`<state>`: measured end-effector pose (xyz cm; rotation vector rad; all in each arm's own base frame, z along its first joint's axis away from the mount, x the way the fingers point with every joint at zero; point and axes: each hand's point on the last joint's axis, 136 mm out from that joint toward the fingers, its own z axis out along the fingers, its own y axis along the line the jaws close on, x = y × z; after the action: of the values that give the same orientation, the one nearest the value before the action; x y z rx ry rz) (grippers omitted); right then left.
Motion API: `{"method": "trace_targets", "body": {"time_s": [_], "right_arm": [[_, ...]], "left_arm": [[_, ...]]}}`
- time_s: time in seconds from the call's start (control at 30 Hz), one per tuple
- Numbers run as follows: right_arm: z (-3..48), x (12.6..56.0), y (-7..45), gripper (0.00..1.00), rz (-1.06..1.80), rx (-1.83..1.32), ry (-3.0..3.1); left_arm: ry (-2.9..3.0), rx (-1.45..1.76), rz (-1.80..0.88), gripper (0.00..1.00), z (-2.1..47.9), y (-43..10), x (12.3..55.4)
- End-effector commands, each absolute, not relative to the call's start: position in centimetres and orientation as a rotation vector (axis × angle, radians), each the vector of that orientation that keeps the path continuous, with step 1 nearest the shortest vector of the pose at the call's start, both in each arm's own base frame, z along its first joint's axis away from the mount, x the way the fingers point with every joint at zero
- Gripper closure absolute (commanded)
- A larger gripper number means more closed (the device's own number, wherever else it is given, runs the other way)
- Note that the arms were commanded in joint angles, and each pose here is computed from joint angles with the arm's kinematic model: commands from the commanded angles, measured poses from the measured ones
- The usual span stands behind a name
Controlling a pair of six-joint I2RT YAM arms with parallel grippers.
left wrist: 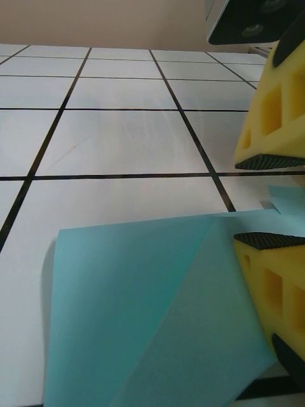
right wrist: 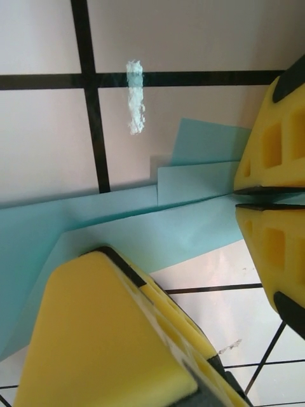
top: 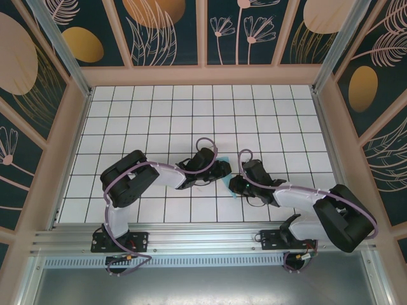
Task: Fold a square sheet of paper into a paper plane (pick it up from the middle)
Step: Fold the wing for the fifth time at the center of the table.
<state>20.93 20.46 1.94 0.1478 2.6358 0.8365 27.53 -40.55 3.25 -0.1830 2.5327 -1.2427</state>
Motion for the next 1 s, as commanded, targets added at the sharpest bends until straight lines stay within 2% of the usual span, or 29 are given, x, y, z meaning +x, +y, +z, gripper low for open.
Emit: {"method": "trace_targets", "body": {"time_s": [0.0, 0.13, 0.27, 0.37, 0.5, 0.97], "right_arm": [[2.5, 20.3, 19.5, 0.78, 0.777, 0.144, 2.674], [4.7, 20.4, 19.3, 0.75, 0.829, 0.143, 2.624], [5.8, 19.4, 21.1, 0.91, 1.054, 0.076, 2.609], [6.2, 19.4, 21.6, 0.95, 1.098, 0.073, 2.602], [7.1, 19.5, 22.7, 0.96, 1.186, 0.032, 2.589], [2.7, 19.7, 19.0, 0.97, 1.057, 0.188, 2.7]], "left_arm": [[2.57, -0.158, -1.2, 0.65, 2.0, -40.5, 27.4], [2.575, -0.159, -1.195, 0.65, 1.9, -40.5, 27.4], [2.577, -0.155, -1.196, 0.66, 2.0, -40.6, 27.4], [2.578, -0.151, -1.189, 0.66, 2.0, -40.5, 27.4], [2.575, -0.149, -1.193, 0.66, 2.2, -40.7, 27.5], [2.585, -0.143, -1.189, 0.66, 1.9, -40.7, 27.4]]}}
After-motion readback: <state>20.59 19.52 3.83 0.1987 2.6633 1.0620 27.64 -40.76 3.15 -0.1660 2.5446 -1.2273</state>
